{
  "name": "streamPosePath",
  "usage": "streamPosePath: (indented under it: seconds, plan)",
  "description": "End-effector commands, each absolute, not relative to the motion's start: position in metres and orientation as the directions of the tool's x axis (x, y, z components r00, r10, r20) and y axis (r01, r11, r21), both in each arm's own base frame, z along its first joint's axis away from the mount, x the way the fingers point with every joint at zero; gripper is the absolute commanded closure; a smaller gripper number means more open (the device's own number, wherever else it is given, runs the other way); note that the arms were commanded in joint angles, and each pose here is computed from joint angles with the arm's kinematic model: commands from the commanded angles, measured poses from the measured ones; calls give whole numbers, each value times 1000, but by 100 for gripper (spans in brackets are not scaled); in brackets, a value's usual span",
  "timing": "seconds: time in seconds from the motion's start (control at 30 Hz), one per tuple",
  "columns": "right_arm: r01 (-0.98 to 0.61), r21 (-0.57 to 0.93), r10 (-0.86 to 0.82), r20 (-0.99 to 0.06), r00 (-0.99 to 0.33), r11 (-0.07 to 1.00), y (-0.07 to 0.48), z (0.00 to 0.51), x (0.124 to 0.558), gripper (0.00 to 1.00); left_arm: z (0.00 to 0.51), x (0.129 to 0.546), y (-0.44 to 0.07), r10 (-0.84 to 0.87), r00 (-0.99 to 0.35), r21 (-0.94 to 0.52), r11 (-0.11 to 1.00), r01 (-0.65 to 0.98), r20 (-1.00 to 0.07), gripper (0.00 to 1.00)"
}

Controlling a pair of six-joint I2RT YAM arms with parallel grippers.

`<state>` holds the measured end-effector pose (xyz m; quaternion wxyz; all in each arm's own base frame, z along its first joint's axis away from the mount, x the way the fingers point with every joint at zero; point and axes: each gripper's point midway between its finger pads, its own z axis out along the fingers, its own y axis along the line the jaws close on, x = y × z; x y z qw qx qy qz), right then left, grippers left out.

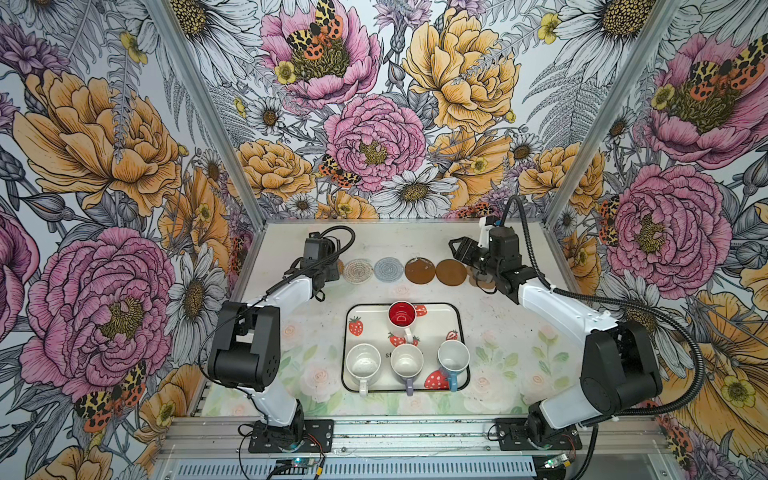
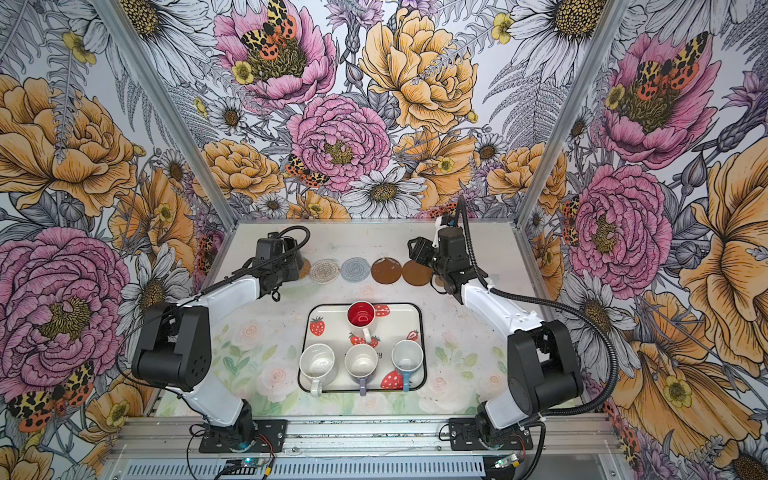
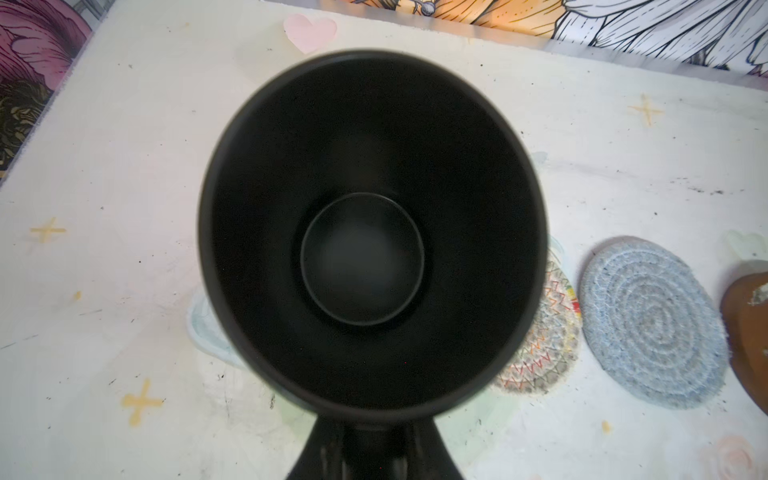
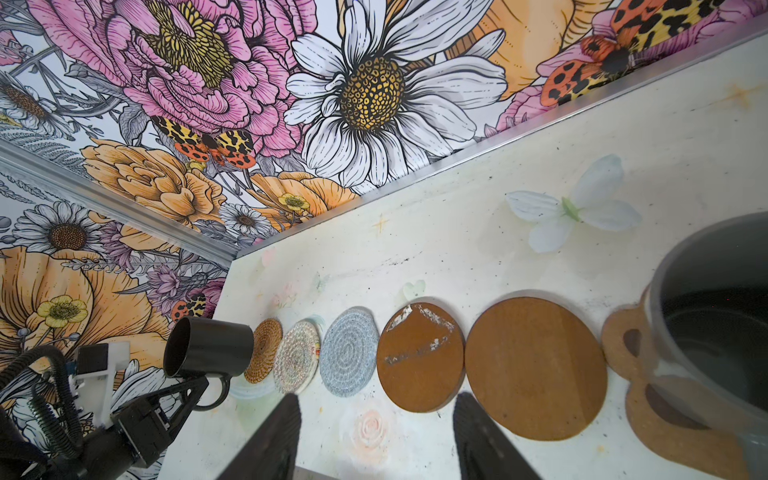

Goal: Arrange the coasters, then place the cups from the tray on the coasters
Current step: 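Carry the black mug with the left gripper over the woven rattan coaster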

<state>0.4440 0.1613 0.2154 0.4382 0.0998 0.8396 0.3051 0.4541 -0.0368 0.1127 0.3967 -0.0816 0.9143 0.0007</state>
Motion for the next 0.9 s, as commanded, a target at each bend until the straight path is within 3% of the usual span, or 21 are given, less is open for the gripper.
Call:
streamPosePath:
  seconds: [0.0,0.87]
  plan:
    - [-114,600,429,-680,-595,792,163,217,450,39,144,479,-31,-171,-561,-94,982,-164,-810,100]
    - [-113,602,429,-676,-599,790,164,216,450,40,128,485,-35,-194,-587,-122,979,-161,-786,100]
